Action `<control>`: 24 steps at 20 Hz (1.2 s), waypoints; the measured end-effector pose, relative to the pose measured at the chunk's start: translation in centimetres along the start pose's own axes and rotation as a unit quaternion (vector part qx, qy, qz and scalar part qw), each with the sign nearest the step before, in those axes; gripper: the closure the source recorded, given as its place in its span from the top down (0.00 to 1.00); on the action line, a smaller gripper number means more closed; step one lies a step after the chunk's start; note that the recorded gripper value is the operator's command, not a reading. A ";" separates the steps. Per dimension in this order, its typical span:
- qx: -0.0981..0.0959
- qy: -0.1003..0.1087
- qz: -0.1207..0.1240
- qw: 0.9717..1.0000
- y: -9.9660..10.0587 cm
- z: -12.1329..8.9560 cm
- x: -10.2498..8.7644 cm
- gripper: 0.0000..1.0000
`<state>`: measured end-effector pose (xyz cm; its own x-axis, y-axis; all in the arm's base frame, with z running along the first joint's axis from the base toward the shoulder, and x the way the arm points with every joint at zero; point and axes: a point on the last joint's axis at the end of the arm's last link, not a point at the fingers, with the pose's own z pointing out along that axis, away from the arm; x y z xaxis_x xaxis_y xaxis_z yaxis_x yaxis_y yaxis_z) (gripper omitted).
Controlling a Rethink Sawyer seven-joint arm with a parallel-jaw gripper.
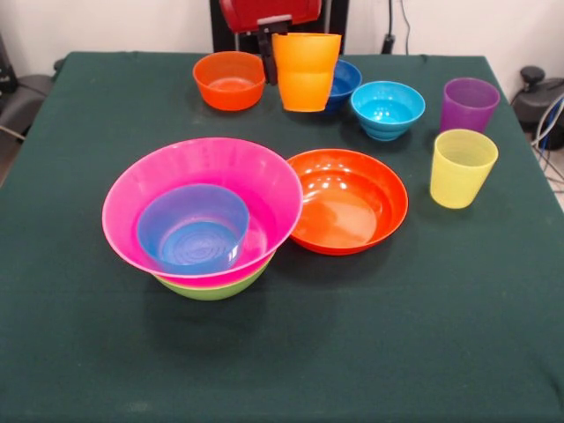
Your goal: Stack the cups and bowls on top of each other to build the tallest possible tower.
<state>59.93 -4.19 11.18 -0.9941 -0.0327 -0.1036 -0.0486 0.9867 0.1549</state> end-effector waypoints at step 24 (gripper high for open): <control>0.013 -0.089 0.005 0.996 -4.8 -0.1 -9.6 0.00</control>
<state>69.74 -8.65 11.54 -0.9614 0.0045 -0.2751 -0.0332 0.9906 0.1325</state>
